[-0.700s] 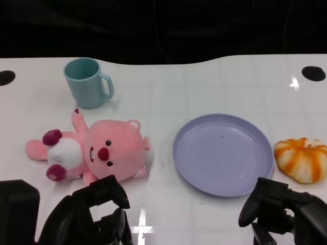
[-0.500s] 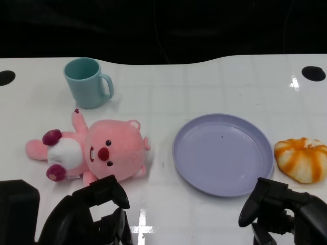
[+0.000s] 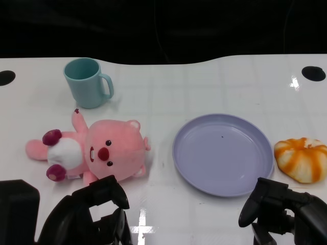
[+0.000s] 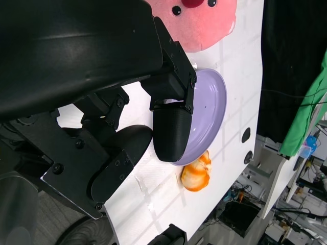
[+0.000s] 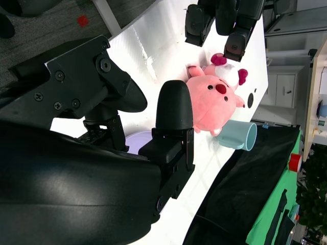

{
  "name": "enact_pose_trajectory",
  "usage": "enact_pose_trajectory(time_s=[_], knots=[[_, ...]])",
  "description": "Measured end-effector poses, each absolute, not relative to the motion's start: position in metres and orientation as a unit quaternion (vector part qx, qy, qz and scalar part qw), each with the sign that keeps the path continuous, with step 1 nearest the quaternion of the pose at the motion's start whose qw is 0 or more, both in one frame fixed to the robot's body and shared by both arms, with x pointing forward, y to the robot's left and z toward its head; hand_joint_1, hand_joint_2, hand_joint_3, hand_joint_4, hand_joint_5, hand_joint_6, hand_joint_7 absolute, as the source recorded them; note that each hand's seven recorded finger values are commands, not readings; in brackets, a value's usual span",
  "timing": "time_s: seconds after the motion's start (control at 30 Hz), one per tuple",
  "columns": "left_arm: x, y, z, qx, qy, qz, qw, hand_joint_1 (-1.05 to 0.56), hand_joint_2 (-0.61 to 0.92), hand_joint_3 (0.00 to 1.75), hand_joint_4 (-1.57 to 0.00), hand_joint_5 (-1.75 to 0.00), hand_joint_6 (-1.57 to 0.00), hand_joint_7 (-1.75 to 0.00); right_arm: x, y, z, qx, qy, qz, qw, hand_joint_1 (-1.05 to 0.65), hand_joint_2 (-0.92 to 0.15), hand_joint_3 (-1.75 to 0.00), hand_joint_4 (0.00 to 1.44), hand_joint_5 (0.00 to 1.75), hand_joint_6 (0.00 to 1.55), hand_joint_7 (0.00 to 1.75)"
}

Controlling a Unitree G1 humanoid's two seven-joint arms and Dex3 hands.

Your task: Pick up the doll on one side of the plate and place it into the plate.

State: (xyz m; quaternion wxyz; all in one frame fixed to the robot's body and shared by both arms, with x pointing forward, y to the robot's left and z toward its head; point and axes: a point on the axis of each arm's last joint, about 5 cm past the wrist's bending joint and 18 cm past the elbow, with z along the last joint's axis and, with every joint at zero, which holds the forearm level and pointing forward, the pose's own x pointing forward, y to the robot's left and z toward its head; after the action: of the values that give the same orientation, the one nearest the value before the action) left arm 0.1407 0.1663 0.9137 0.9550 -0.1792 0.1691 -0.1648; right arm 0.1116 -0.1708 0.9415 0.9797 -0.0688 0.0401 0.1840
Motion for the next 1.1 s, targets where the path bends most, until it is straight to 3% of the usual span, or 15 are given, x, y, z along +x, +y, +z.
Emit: enact_pose_trajectory(time_s=[0.37, 0.5, 0.6, 0.7, 0.87, 1.0, 1.1], knots=[[0.141, 0.166, 0.914, -0.18, 0.167, -0.164, 0.955, -0.13, 0.39, 1.47, -0.87, -1.75, -0.74, -1.7, 0.111, -0.171, 0.942, -0.07, 0.039, 0.184, 0.98, -0.04, -0.62, -1.17, 0.62, 1.75, 0.54, 1.53], [0.141, 0.167, 0.914, -0.176, 0.156, -0.158, 0.959, -0.11, 0.41, 1.43, -0.85, -1.71, -0.78, -1.51, 0.111, -0.171, 0.942, -0.07, 0.038, 0.185, 0.98, -0.04, -0.62, -1.18, 0.62, 1.75, 0.54, 1.54], [0.141, 0.168, 0.915, -0.174, 0.15, -0.152, 0.961, -0.13, 0.42, 1.38, -0.74, -1.61, -0.72, -1.3, 0.111, -0.17, 0.942, -0.07, 0.038, 0.185, 0.98, -0.05, -0.61, -1.18, 0.62, 1.75, 0.54, 1.54], [0.142, 0.171, 0.917, -0.168, 0.136, -0.139, 0.966, -0.16, 0.42, 1.32, -0.64, -1.57, -0.63, -1.23, 0.111, -0.17, 0.942, -0.069, 0.038, 0.185, 0.979, -0.05, -0.61, -1.19, 0.62, 1.75, 0.54, 1.54], [0.145, 0.177, 0.922, -0.137, 0.093, -0.129, 0.978, -0.27, 0.52, 0.87, -0.46, -1.51, -0.52, -1.05, 0.111, -0.17, 0.941, -0.068, 0.039, 0.188, 0.979, -0.05, -0.61, -1.19, 0.62, 1.75, 0.53, 1.54], [0.147, 0.183, 0.926, -0.095, 0.072, -0.127, 0.985, -0.36, 0.8, 0.35, -0.39, -1.2, -0.52, -0.61, 0.112, -0.169, 0.941, -0.068, 0.039, 0.189, 0.979, -0.07, -0.61, -1.19, 0.61, 1.75, 0.53, 1.54], [0.148, 0.188, 0.93, -0.055, 0.057, -0.128, 0.989, -0.37, 0.9, 0.16, -0.3, -1.12, -0.5, -0.42, 0.112, -0.169, 0.941, -0.066, 0.04, 0.19, 0.979, -0.07, -0.61, -1.19, 0.61, 1.75, 0.53, 1.54]])
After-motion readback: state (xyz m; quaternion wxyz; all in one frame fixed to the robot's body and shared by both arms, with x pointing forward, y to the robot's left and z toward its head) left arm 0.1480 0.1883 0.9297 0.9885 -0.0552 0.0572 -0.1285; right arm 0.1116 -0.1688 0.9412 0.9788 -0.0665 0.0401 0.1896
